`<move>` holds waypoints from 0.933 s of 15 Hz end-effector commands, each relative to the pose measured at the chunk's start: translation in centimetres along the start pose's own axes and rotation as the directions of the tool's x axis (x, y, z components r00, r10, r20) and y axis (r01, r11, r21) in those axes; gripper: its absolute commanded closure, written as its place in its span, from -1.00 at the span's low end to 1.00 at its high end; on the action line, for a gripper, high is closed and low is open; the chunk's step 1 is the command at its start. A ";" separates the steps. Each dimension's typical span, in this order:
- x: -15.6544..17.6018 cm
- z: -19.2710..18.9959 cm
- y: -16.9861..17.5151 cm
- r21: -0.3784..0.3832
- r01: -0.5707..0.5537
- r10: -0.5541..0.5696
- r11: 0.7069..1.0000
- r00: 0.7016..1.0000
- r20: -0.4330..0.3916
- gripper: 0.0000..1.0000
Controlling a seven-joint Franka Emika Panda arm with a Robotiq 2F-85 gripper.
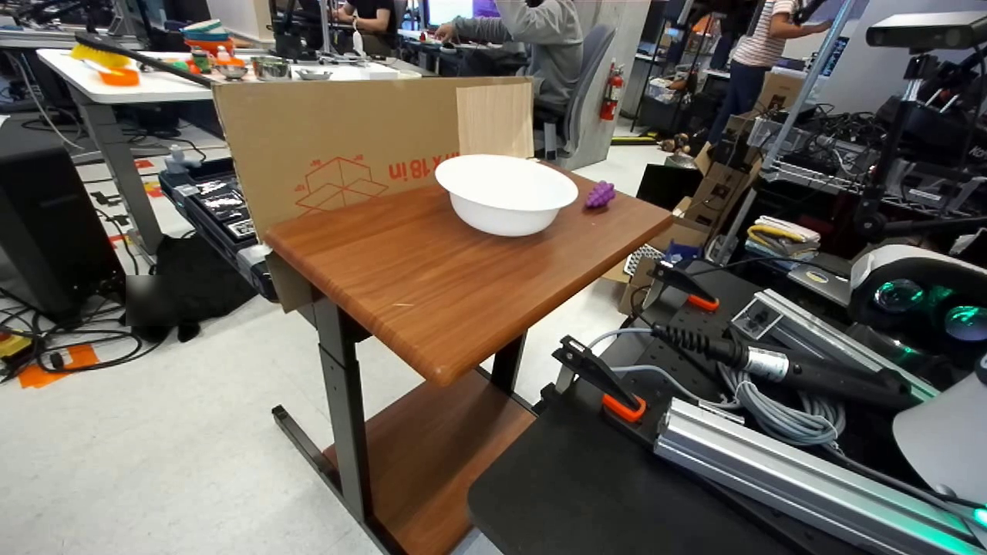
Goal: Put the purple toy in the white bowl
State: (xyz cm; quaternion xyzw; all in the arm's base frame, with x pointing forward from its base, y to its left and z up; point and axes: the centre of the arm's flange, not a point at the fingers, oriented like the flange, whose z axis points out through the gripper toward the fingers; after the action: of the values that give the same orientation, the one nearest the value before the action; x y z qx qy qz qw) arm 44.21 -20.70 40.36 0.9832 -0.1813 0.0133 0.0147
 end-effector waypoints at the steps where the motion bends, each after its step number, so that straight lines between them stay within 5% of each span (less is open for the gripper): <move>1: 5.4 5.8 4.2 0.048 -0.193 0.190 0.980 0.980 0.058 -1.00; 2: 1.8 3.5 3.0 0.024 -0.107 0.106 0.994 0.994 0.037 -1.00; 8: 3.9 6.7 4.3 0.017 -0.171 0.170 0.985 0.983 0.070 -1.00; 9: 3.6 6.8 3.1 0.104 -0.279 0.277 0.955 0.960 0.037 -1.00; 14: 4.2 9.6 -2.6 0.226 -0.476 0.434 0.850 0.876 0.211 -1.00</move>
State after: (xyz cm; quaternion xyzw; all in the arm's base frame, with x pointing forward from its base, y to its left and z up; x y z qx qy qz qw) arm 47.48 -22.77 32.47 0.9291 -0.3581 -0.0188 -0.0908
